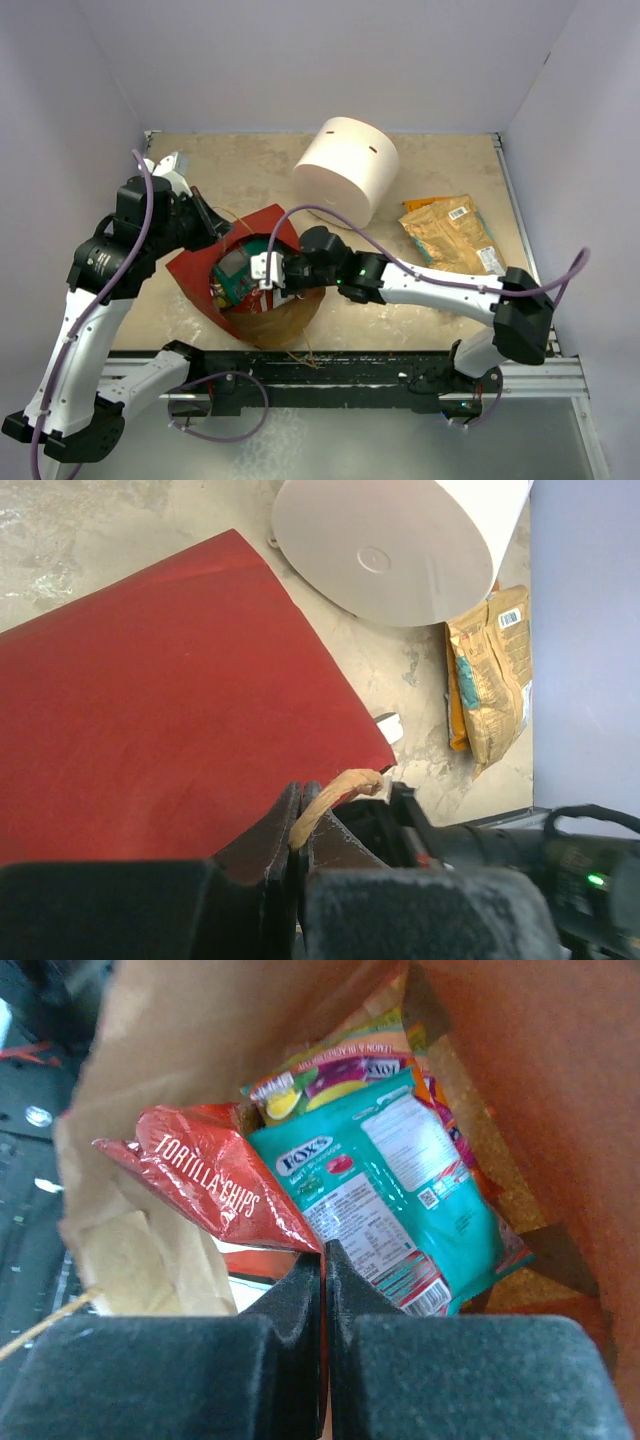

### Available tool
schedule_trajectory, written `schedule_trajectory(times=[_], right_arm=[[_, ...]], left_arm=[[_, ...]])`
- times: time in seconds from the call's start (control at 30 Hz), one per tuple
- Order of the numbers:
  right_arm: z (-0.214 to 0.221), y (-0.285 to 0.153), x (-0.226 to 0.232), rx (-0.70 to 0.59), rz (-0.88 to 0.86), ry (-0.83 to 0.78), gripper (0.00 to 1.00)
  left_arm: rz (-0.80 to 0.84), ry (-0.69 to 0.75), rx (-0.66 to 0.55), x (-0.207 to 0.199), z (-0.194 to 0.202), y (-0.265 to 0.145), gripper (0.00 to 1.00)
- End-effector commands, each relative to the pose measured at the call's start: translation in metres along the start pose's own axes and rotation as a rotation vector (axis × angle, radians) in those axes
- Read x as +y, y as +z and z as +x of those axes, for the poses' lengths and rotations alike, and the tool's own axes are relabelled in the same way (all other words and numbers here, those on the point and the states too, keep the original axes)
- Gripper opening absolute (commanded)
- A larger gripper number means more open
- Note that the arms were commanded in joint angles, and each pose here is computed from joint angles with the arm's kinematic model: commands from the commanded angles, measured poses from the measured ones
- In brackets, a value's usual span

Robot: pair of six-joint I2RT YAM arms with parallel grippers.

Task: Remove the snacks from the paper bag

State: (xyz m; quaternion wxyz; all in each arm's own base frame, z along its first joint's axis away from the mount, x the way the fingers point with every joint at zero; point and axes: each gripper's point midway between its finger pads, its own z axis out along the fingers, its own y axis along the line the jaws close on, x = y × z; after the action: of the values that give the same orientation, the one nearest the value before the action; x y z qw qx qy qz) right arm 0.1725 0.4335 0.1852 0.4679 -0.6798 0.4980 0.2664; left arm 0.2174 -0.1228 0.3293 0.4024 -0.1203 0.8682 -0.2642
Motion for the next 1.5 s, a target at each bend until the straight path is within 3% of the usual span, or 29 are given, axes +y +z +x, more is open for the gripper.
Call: schedule_trajectory(times=[0.0, 0.53, 0.87, 1.07, 1.2, 1.47], right_arm=[[-0.057, -0.036, -0.003, -0.127, -0.027, 0.122, 0.0], [-0.141, -0.144, -0.025, -0.266, 0.087, 0.177, 0.0], [-0.157, -0.206, -0.033, -0.249, 0.199, 0.283, 0.0], [-0.17, -0.262, -0.068, -0.307, 0.463, 0.391, 0.0], [-0.152, -0.295, -0.1, -0.227, 0.715, 0.542, 0.0], [-0.108, -0.366, -0.143, -0.041, 1.23, 0.565, 0.0]], left_arm=[[0.001, -0.009, -0.055, -0.006, -0.016, 0.001, 0.0], [-0.011, -0.025, -0.091, -0.014, -0.036, 0.01, 0.0], [-0.061, -0.012, -0.109, -0.003, -0.037, 0.017, 0.0], [-0.07, -0.012, -0.102, 0.0, -0.035, 0.02, 0.0], [-0.068, -0.02, -0.104, 0.001, -0.033, 0.019, 0.0], [-0.066, -0.02, -0.107, 0.002, -0.032, 0.017, 0.0]])
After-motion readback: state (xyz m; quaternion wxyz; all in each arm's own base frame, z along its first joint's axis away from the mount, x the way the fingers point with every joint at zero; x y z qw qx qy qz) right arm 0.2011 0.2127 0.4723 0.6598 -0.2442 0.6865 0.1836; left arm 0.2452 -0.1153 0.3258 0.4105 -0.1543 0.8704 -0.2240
